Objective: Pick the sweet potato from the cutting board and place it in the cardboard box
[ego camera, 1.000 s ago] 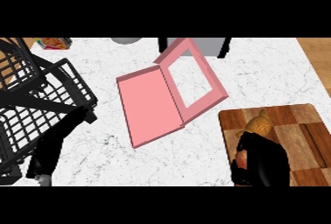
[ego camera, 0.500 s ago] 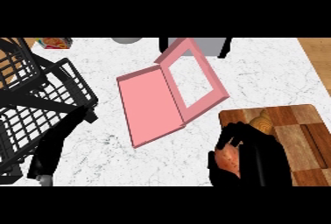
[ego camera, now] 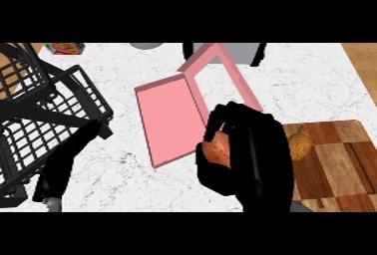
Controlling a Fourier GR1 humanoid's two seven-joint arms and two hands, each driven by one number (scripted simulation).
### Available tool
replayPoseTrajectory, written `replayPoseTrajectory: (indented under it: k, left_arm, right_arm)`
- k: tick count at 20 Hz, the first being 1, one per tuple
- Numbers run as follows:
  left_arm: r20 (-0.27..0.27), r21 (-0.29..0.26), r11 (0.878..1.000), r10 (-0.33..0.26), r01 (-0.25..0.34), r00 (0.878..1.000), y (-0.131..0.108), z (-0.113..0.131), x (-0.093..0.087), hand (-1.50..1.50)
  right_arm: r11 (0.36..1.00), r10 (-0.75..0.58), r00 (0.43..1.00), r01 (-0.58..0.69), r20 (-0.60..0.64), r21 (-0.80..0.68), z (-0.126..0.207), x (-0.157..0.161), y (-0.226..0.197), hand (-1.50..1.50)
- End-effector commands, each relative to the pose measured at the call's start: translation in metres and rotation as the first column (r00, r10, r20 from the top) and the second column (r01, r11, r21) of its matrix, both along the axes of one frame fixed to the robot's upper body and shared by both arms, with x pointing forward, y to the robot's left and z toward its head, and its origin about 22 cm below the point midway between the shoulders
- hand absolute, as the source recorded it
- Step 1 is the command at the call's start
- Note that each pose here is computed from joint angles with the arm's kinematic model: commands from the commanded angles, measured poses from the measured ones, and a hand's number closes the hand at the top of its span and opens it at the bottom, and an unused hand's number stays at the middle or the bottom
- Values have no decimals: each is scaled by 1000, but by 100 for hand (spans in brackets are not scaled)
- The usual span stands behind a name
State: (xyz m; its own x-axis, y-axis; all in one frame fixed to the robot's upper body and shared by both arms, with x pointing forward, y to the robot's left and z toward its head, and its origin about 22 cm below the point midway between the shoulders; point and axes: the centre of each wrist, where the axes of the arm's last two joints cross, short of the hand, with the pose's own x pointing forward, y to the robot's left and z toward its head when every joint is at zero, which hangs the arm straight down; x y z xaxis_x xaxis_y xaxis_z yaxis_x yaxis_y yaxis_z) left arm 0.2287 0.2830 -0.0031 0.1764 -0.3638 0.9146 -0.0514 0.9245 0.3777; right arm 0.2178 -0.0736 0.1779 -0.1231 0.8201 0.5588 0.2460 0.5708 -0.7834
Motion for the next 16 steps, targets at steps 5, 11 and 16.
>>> replayPoseTrajectory:
  k: [5,11,16]
  left_arm:
    - [71,-4,1000,0,0,997,-8,15,22,0]
    - [73,-7,1000,-3,3,997,2,32,16,0]
    - [77,8,999,-32,31,997,8,16,15,0]
  right_arm:
    - [1000,-5,998,5,-62,0,24,64,39,150]
    - [1000,-20,991,19,-130,-7,6,101,67,150]
    - [998,-66,976,60,-207,-35,-22,148,66,150]
